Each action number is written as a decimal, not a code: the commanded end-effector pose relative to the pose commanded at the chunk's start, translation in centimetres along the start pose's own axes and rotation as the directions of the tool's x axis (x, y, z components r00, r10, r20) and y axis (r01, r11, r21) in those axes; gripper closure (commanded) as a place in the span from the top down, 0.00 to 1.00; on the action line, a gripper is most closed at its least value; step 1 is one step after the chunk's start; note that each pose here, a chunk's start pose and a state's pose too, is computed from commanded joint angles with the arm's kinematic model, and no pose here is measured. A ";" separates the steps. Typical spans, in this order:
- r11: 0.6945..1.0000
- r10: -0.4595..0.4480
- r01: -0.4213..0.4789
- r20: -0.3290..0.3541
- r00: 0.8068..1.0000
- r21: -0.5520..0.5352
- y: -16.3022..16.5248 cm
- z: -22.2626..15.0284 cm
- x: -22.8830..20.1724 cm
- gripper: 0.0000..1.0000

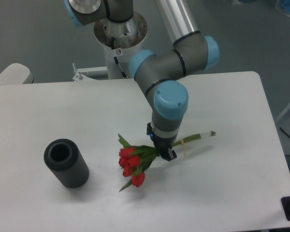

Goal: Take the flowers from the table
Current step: 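Lift the tulip bunch off the table and carry it sideways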

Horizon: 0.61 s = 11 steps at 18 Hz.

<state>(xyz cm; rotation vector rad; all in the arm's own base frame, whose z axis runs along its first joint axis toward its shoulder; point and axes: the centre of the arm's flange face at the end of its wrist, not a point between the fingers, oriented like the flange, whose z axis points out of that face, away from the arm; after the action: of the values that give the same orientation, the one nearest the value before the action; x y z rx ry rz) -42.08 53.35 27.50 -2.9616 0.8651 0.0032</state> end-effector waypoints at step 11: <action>0.997 -0.068 0.065 -0.079 0.995 -0.030 -1.1 0.6 -3.9 0.10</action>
<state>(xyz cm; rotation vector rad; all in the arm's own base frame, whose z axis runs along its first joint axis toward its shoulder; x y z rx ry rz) -44.79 56.44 27.00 -3.0335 0.7804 -0.1072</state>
